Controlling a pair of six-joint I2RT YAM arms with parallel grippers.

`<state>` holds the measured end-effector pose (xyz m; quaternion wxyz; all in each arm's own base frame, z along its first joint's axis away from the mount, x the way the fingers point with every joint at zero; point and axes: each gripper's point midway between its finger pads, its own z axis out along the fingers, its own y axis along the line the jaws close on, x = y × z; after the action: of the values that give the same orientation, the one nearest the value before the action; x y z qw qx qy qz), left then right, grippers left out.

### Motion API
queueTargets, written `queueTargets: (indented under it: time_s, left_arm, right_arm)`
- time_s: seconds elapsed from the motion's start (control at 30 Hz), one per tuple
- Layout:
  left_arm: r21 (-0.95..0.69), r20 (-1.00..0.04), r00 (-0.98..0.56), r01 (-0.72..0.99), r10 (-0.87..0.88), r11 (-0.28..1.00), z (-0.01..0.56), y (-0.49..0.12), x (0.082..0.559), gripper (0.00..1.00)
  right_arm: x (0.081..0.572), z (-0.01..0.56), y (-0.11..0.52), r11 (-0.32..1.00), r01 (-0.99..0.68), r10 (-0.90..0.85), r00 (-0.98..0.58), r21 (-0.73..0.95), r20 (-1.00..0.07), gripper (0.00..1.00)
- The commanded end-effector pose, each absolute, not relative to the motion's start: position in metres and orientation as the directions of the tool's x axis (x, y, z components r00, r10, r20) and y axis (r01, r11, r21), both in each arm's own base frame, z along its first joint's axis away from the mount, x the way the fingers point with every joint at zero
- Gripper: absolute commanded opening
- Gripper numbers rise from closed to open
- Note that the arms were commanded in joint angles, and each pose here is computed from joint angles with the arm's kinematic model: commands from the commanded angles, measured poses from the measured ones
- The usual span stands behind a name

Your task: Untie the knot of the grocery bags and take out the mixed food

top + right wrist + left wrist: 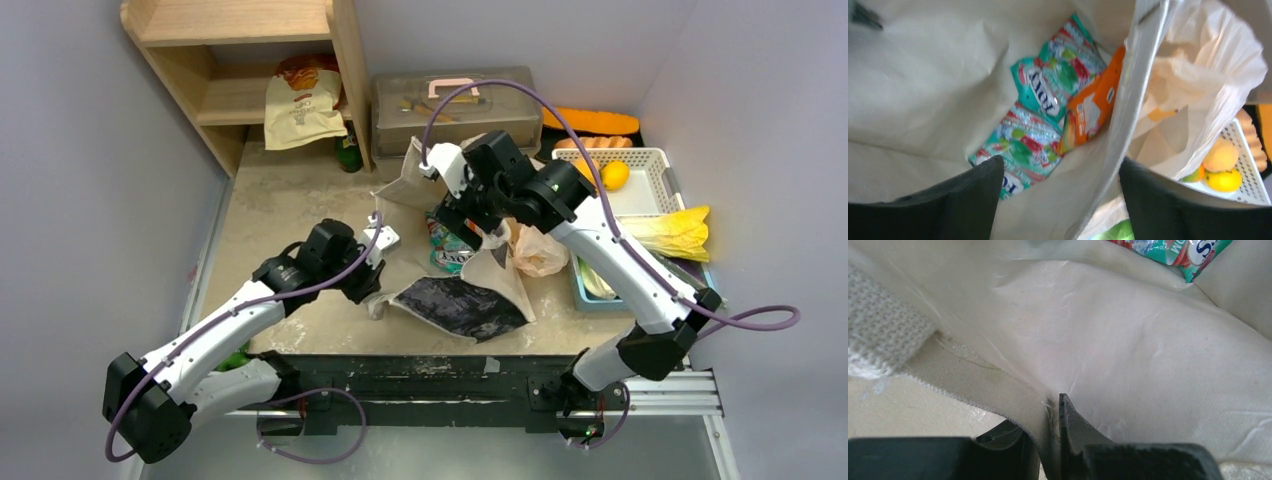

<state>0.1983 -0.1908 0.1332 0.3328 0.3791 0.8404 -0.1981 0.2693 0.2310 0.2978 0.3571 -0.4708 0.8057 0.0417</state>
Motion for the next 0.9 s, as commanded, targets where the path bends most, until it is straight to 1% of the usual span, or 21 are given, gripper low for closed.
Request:
queueTargets:
  time_s: [0.0,0.07,0.1,0.13,0.2,0.23,0.27,0.37,0.43,0.5,0.53,0.63,0.7,0.77,0.8,0.87]
  left_arm:
    - [-0.074,-0.733,-0.441,0.809,0.518,0.583,0.142,-0.202,0.193,0.15]
    - [-0.071,-0.733,-0.412,0.838,0.542,0.541,0.137,-0.208,0.186,0.14]
    - [-0.069,-0.732,-0.395,0.853,0.554,0.517,0.134,-0.212,0.182,0.14]
    - [-0.066,-0.733,-0.380,0.866,0.565,0.496,0.132,-0.217,0.179,0.13]
    - [-0.064,-0.734,-0.354,0.886,0.580,0.460,0.131,-0.228,0.177,0.12]
    - [-0.062,-0.731,-0.339,0.897,0.591,0.438,0.128,-0.236,0.176,0.12]
    - [-0.051,-0.730,-0.321,0.906,0.603,0.421,0.128,-0.242,0.177,0.11]
    - [0.005,-0.734,-0.244,0.931,0.634,0.364,0.130,-0.265,0.183,0.10]
    - [0.060,-0.726,-0.188,0.941,0.661,0.333,0.127,-0.276,0.189,0.09]
    - [0.099,-0.713,-0.156,0.943,0.684,0.319,0.120,-0.282,0.194,0.09]
    - [0.109,-0.704,-0.160,0.939,0.692,0.327,0.117,-0.281,0.197,0.11]
    - [0.130,-0.682,-0.187,0.920,0.707,0.369,0.117,-0.263,0.198,0.28]
    - [0.117,-0.718,-0.204,0.907,0.665,0.404,0.125,-0.245,0.193,0.47]
    - [0.081,-0.777,-0.228,0.888,0.586,0.453,0.140,-0.224,0.187,0.64]
    - [0.070,-0.805,-0.230,0.878,0.546,0.473,0.149,-0.214,0.183,0.70]
    - [0.098,-0.848,-0.184,0.867,0.496,0.489,0.168,-0.196,0.175,0.75]
  right_arm:
    - [0.230,0.278,0.181,0.596,-0.762,-0.757,-0.428,-0.253,-0.493,0.63]
    - [0.227,0.279,0.182,0.579,-0.776,-0.759,-0.404,-0.248,-0.510,0.24]
    - [0.237,0.286,0.186,0.586,-0.761,-0.753,-0.385,-0.278,-0.534,0.03]
    - [0.255,0.298,0.190,0.602,-0.726,-0.742,-0.358,-0.331,-0.566,0.00]
    - [0.292,0.331,0.203,0.621,-0.662,-0.718,-0.264,-0.420,-0.645,0.00]
    - [0.312,0.354,0.215,0.634,-0.625,-0.690,-0.191,-0.456,-0.698,0.00]
    - [0.325,0.373,0.224,0.635,-0.602,-0.677,-0.133,-0.483,-0.724,0.00]
    - [0.346,0.412,0.243,0.638,-0.573,-0.650,-0.043,-0.514,-0.759,0.00]
    - [0.349,0.424,0.249,0.632,-0.568,-0.638,0.007,-0.528,-0.770,0.00]
    - [0.340,0.424,0.245,0.592,-0.581,-0.652,0.062,-0.558,-0.756,0.00]
    - [0.336,0.409,0.240,0.572,-0.592,-0.678,0.048,-0.568,-0.733,0.00]
    - [0.315,0.368,0.225,0.515,-0.646,-0.727,0.021,-0.564,-0.686,0.00]
    - [0.300,0.336,0.213,0.455,-0.678,-0.765,0.034,-0.577,-0.643,0.00]
    - [0.285,0.337,0.208,0.438,-0.678,-0.745,0.093,-0.590,-0.661,0.00]
    - [0.278,0.336,0.206,0.430,-0.681,-0.738,0.113,-0.592,-0.666,0.00]
    - [0.269,0.332,0.204,0.427,-0.696,-0.726,0.117,-0.577,-0.678,0.00]
